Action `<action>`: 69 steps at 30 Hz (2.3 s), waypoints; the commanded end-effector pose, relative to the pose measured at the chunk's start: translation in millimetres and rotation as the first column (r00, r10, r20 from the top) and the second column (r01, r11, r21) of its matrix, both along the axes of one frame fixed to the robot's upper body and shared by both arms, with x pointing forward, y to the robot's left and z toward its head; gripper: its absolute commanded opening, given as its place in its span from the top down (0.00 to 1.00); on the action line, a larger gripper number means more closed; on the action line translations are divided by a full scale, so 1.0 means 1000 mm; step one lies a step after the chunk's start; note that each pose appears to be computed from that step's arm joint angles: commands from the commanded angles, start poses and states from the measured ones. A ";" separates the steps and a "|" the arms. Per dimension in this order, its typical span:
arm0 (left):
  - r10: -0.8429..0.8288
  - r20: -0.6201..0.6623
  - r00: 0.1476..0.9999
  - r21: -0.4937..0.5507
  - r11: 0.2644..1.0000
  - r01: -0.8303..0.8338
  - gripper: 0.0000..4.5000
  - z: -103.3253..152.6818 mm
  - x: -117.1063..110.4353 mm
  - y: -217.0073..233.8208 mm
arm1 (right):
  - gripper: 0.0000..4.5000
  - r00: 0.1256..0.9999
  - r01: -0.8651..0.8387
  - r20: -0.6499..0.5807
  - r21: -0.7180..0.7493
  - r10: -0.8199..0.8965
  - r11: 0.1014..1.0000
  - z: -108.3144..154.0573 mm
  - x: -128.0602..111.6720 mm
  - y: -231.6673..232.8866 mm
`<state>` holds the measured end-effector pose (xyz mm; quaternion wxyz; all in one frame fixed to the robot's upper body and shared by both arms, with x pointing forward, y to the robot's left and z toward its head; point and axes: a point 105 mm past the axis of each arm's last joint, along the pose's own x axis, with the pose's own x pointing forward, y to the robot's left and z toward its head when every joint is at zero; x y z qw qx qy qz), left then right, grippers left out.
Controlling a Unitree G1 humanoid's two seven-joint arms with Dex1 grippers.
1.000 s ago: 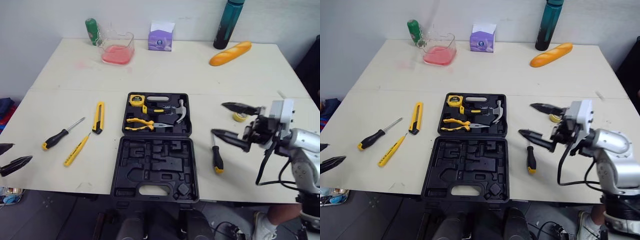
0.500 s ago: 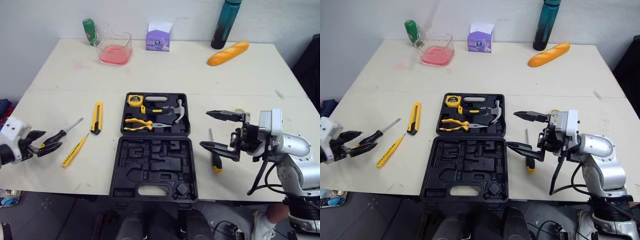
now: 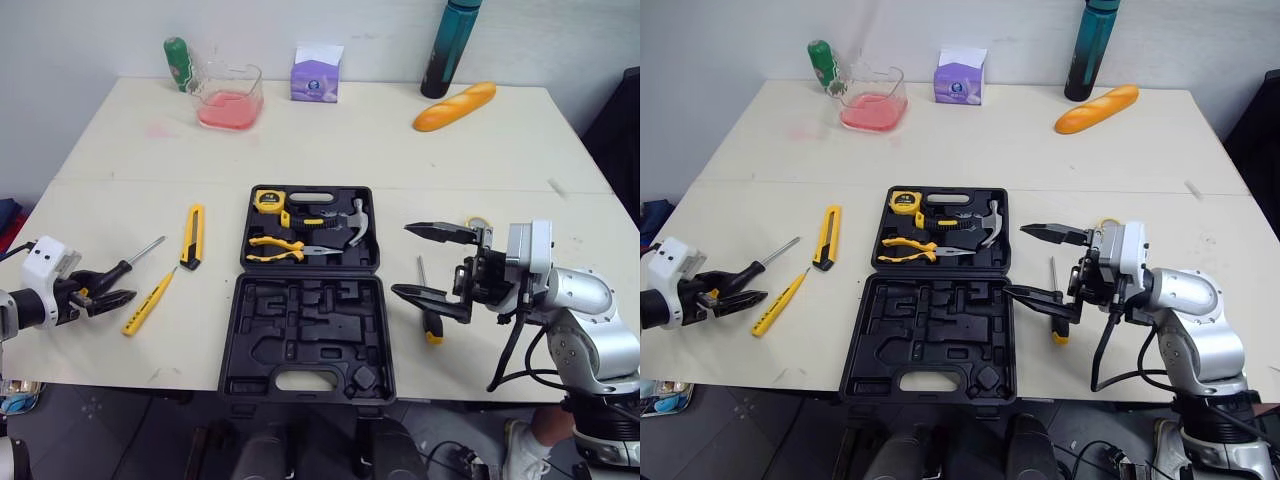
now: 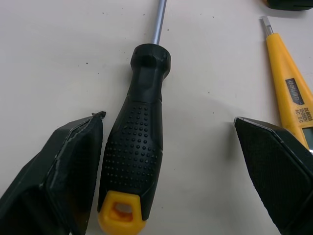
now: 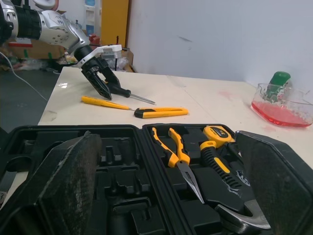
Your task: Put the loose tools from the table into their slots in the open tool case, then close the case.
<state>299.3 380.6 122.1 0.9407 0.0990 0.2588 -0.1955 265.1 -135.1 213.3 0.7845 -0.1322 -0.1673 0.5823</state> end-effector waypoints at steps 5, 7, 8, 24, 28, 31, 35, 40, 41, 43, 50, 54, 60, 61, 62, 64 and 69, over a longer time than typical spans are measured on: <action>-0.017 -0.016 1.000 0.034 0.999 0.017 0.39 0.000 -0.003 0.001 | 0.00 0.999 -0.006 0.041 -0.021 0.007 1.000 0.010 -0.006 0.002; -0.012 -0.020 1.000 0.047 0.999 0.013 0.59 -0.001 -0.005 0.003 | 0.00 0.999 -0.009 0.038 -0.023 0.010 1.000 0.011 -0.007 0.002; -0.007 -0.020 1.000 0.050 0.999 0.008 0.69 -0.001 -0.006 0.005 | 0.00 0.999 -0.019 0.033 -0.026 0.019 0.999 0.010 -0.008 0.002; -0.236 0.348 0.907 0.172 0.967 0.186 0.76 0.083 -0.008 -0.037 | 0.00 0.999 0.002 -0.043 -0.132 -0.008 0.991 0.007 -0.010 -0.027; -0.404 0.384 0.830 0.188 0.914 0.359 0.76 0.097 -0.012 -0.082 | 0.00 0.995 0.018 -0.098 -0.158 -0.034 0.987 0.002 -0.013 -0.038; -0.508 0.393 0.766 0.177 0.860 0.479 0.76 0.105 -0.010 -0.119 | 0.00 0.992 0.075 -0.089 -0.158 -0.090 0.985 -0.001 -0.010 -0.048; -0.668 0.323 0.670 0.196 0.740 0.643 0.76 0.105 -0.014 -0.169 | 0.00 0.986 0.141 -0.071 -0.167 -0.154 0.976 -0.005 -0.005 -0.060; -0.783 0.174 0.597 0.338 0.617 0.711 0.76 0.095 -0.006 -0.200 | 0.00 0.975 0.189 -0.078 -0.188 -0.207 0.964 -0.009 0.000 -0.068; -0.815 0.110 0.569 0.390 0.562 0.730 0.76 0.089 -0.005 -0.208 | 0.00 0.975 0.189 -0.084 -0.188 -0.207 0.964 -0.011 -0.001 -0.068; -0.841 0.041 0.539 0.430 0.502 0.750 0.76 0.083 -0.004 -0.214 | 0.00 0.975 0.186 -0.088 -0.185 -0.204 0.965 -0.012 -0.001 -0.067; -0.880 -0.050 0.472 0.419 0.410 0.810 0.76 0.084 0.002 -0.238 | 0.00 0.974 0.181 -0.103 -0.181 -0.201 0.967 -0.022 -0.007 -0.065; -0.894 -0.112 0.434 0.425 0.352 0.834 0.76 0.080 0.005 -0.247 | 0.00 0.975 0.177 -0.104 -0.180 -0.198 0.968 -0.025 -0.006 -0.064; -0.884 -0.141 0.446 0.456 0.341 0.822 0.76 0.065 0.014 -0.260 | 0.00 0.981 0.146 -0.103 -0.142 -0.162 0.979 -0.025 -0.010 -0.057; -0.887 -0.149 0.437 0.455 0.331 0.827 0.76 0.062 0.013 -0.262 | 0.00 0.981 0.147 -0.104 -0.144 -0.163 0.979 -0.026 -0.010 -0.057; -0.890 -0.155 0.430 0.454 0.322 0.831 0.76 0.060 0.011 -0.264 | 0.00 0.980 0.151 -0.104 -0.148 -0.167 0.977 -0.027 -0.010 -0.057; -0.893 -0.151 0.423 0.460 0.315 0.830 0.76 0.060 0.011 -0.266 | 0.00 0.980 0.152 -0.105 -0.154 -0.170 0.976 -0.029 -0.010 -0.057; -0.891 -0.155 0.428 0.472 0.313 0.824 0.76 0.057 0.018 -0.270 | 0.00 0.980 0.151 -0.105 -0.150 -0.167 0.977 -0.030 -0.010 -0.054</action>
